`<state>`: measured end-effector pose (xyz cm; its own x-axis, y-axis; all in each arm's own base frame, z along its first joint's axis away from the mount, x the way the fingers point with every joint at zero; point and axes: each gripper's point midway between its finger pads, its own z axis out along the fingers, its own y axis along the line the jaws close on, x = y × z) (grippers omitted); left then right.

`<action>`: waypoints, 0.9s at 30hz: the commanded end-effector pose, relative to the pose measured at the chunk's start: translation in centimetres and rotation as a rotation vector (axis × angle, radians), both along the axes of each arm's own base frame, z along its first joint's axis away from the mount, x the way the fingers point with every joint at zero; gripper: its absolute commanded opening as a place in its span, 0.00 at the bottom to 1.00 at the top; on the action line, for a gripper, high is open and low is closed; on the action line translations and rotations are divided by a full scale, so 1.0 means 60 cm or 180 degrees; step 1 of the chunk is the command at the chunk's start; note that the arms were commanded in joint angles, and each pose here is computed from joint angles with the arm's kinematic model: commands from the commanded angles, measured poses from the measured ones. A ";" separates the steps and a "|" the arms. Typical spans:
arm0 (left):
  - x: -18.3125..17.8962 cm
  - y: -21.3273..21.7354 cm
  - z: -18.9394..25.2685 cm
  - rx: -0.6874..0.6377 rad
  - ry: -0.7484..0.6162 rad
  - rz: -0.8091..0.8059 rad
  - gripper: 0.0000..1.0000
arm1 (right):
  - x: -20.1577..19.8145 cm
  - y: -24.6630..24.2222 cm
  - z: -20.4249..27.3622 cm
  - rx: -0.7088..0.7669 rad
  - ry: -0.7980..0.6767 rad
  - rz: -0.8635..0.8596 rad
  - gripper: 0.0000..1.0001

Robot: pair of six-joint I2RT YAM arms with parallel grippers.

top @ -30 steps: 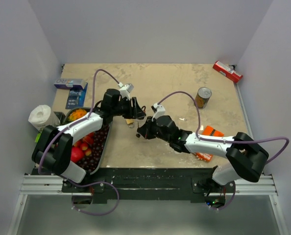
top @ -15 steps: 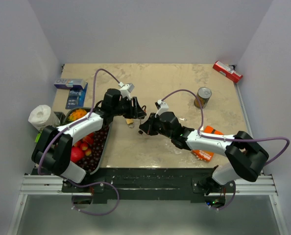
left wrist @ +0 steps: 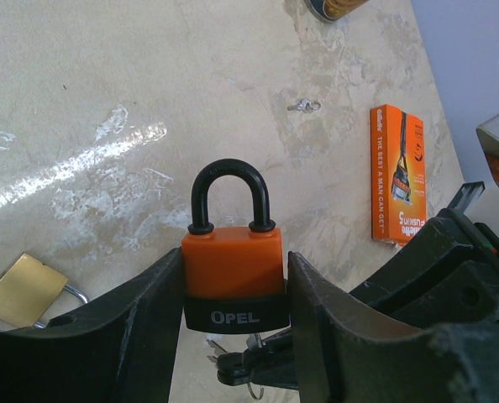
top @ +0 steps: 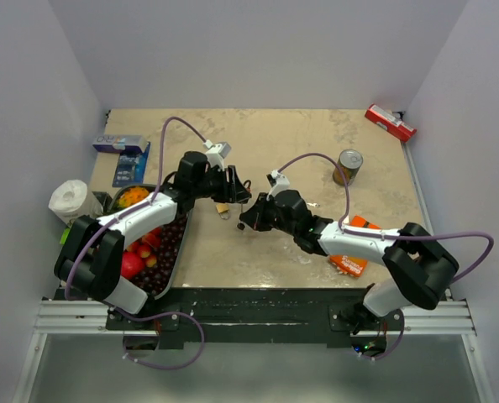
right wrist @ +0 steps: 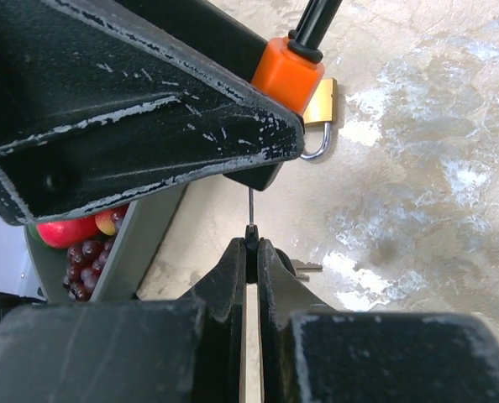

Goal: Unlock with the key

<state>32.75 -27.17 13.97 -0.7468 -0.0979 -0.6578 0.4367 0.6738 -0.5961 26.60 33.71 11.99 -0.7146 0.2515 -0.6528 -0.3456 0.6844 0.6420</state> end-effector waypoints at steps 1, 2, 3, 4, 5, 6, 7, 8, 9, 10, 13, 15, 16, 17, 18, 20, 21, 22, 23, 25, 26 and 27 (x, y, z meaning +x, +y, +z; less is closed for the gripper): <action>0.012 -0.016 0.068 -0.0157 -0.0381 -0.0088 0.00 | 0.029 0.009 0.038 0.0201 -0.0155 -0.0113 0.00; 0.013 -0.016 0.069 -0.0157 -0.0386 -0.0084 0.00 | 0.030 0.009 0.040 0.0211 -0.0158 -0.0120 0.00; 0.013 -0.016 0.069 -0.0157 -0.0386 -0.0084 0.00 | 0.033 0.008 0.041 0.0215 -0.0169 -0.0128 0.00; 0.013 -0.016 0.068 -0.0156 -0.0381 -0.0088 0.00 | 0.034 0.009 0.044 0.0216 -0.0182 -0.0124 0.00; 0.011 -0.017 0.068 -0.0159 -0.0380 -0.0098 0.00 | 0.035 0.009 0.045 0.0219 -0.0185 -0.0129 0.00; 0.012 -0.017 0.067 -0.0155 -0.0376 -0.0093 0.00 | 0.037 0.009 0.049 0.0233 -0.0199 -0.0134 0.00; 0.011 -0.018 0.067 -0.0157 -0.0375 -0.0102 0.00 | 0.039 0.009 0.050 0.0230 -0.0202 -0.0137 0.00; 0.011 -0.018 0.067 -0.0157 -0.0375 -0.0103 0.00 | 0.039 0.009 0.053 0.0239 -0.0207 -0.0144 0.00; 0.011 -0.018 0.067 -0.0155 -0.0376 -0.0098 0.00 | 0.041 0.007 0.053 0.0251 -0.0209 -0.0182 0.00; 0.011 -0.018 0.068 -0.0157 -0.0380 -0.0098 0.00 | 0.041 0.005 0.056 0.0264 -0.0224 -0.0202 0.00; 0.010 -0.018 0.067 -0.0153 -0.0377 -0.0099 0.00 | 0.047 0.001 0.057 0.0266 -0.0238 -0.0272 0.00; 0.011 -0.018 0.067 -0.0152 -0.0375 -0.0088 0.00 | 0.050 -0.001 0.056 0.0275 -0.0230 -0.0323 0.00; 0.010 -0.018 0.067 -0.0153 -0.0370 -0.0080 0.00 | 0.054 -0.004 0.056 0.0270 -0.0242 -0.0370 0.00; 0.011 -0.016 0.065 -0.0144 -0.0372 -0.0052 0.00 | 0.059 -0.007 0.057 0.0266 -0.0256 -0.0423 0.00; 0.010 -0.017 0.071 -0.0171 -0.0395 -0.0039 0.00 | 0.061 -0.006 0.061 0.0280 -0.0270 -0.0449 0.00; 0.008 -0.016 0.067 -0.0165 -0.0395 -0.0002 0.00 | 0.068 -0.008 0.065 0.0291 -0.0296 -0.0516 0.00; 0.008 -0.016 0.071 -0.0186 -0.0413 0.0015 0.00 | 0.071 -0.006 0.070 0.0315 -0.0315 -0.0538 0.00; 0.005 -0.016 0.069 -0.0184 -0.0413 0.0020 0.00 | 0.074 -0.006 0.072 0.0318 -0.0327 -0.0561 0.00; 0.005 -0.015 0.071 -0.0191 -0.0421 0.0033 0.00 | 0.078 -0.007 0.073 0.0312 -0.0341 -0.0587 0.00; 0.004 -0.015 0.071 -0.0190 -0.0428 0.0053 0.00 | 0.084 -0.005 0.079 0.0330 -0.0366 -0.0626 0.00; 0.003 -0.016 0.070 -0.0184 -0.0432 0.0056 0.00 | 0.086 -0.004 0.083 0.0340 -0.0384 -0.0634 0.00; 0.003 -0.016 0.068 -0.0181 -0.0434 0.0060 0.00 | 0.091 -0.004 0.089 0.0357 -0.0408 -0.0662 0.00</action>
